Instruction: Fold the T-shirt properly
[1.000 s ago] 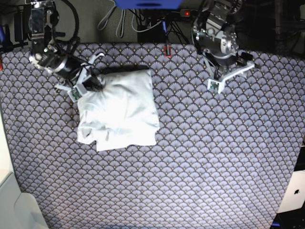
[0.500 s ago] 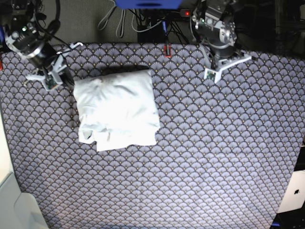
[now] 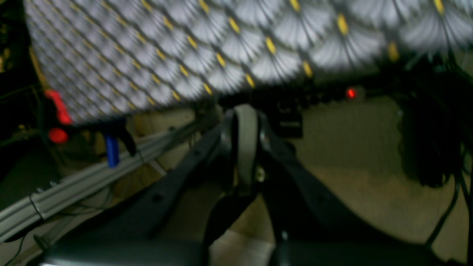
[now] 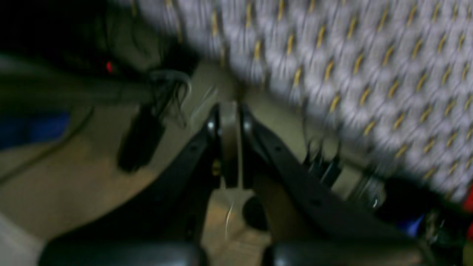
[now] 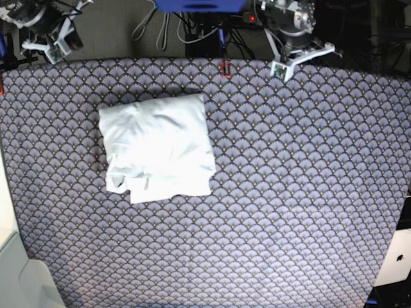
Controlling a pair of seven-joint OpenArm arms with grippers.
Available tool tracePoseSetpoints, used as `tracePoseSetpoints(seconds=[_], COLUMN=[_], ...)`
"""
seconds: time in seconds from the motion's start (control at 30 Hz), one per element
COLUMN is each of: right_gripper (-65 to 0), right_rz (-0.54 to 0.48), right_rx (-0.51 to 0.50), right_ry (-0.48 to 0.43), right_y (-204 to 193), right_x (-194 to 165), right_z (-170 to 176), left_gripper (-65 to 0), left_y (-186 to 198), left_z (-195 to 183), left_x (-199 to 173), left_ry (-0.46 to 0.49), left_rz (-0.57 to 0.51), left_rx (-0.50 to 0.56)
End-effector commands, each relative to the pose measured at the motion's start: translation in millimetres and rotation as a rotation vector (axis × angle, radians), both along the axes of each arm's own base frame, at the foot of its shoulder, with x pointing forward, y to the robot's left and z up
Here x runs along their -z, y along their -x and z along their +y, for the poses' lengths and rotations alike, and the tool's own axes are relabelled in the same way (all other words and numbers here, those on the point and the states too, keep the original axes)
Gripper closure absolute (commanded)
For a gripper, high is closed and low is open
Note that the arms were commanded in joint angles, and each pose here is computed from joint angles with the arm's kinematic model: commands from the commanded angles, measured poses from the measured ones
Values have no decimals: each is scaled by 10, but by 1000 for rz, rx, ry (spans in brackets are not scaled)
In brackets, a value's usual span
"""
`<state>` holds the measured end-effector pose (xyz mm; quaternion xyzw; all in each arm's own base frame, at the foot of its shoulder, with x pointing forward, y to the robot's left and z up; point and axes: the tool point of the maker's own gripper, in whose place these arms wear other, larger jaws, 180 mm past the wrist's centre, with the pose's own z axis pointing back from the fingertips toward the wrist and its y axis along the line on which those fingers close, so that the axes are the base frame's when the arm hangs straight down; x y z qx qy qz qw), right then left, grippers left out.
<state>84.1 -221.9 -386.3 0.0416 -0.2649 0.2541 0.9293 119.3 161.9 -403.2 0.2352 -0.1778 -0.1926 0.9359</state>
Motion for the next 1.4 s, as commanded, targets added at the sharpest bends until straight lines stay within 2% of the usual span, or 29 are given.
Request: tracePoseSetpoints(seconds=[0.0,0.13,0.23,0.3,0.37,0.47,0.57,0.63,0.8,0.93,1.17,1.37], right_gripper=[0,0,0,0,0,0,0,0,0,0,0,0], right_rz=[1,92,167,211,259,298,322,344,361,377,353,255], right_rx=[-2,40,84,94,111,163,236,290,450,465,452,465], right_ry=[-15,-20,-28,-58,-83,-166,-258,-301,-363,-407,-143,113], right_y=[50,312,513,589,691,806,926,1002,1071,1126,1069,871], right_x=[-20,187,390,557,726,1056,1402,1619,2036,2203,2571,2636], right_z=[4,-96,-185,-126,-95,-3,103,138,113,311,413,149], left_gripper=[0,0,0,0,0,0,0,0,0,0,-1,-1], left_y=[114,488,754,901,1051,1131,1129,1132,1129,1112,1216,1044], left_z=[0,-33,-160,-215,-254,-162,-57,9,279,462,649,680], left_x=[-15,86,200,321,512,895,1227,1399,1779,2024,2410,2504], left_ry=[-5,11,110,182,249,323,377,382,318,273,201,195], left_rz=[18,98,158,212,280,336,342,339,343,364,452,393], left_rx=[4,24,24,7,-28,-141,-229,-256,-273,-302,-383,-368])
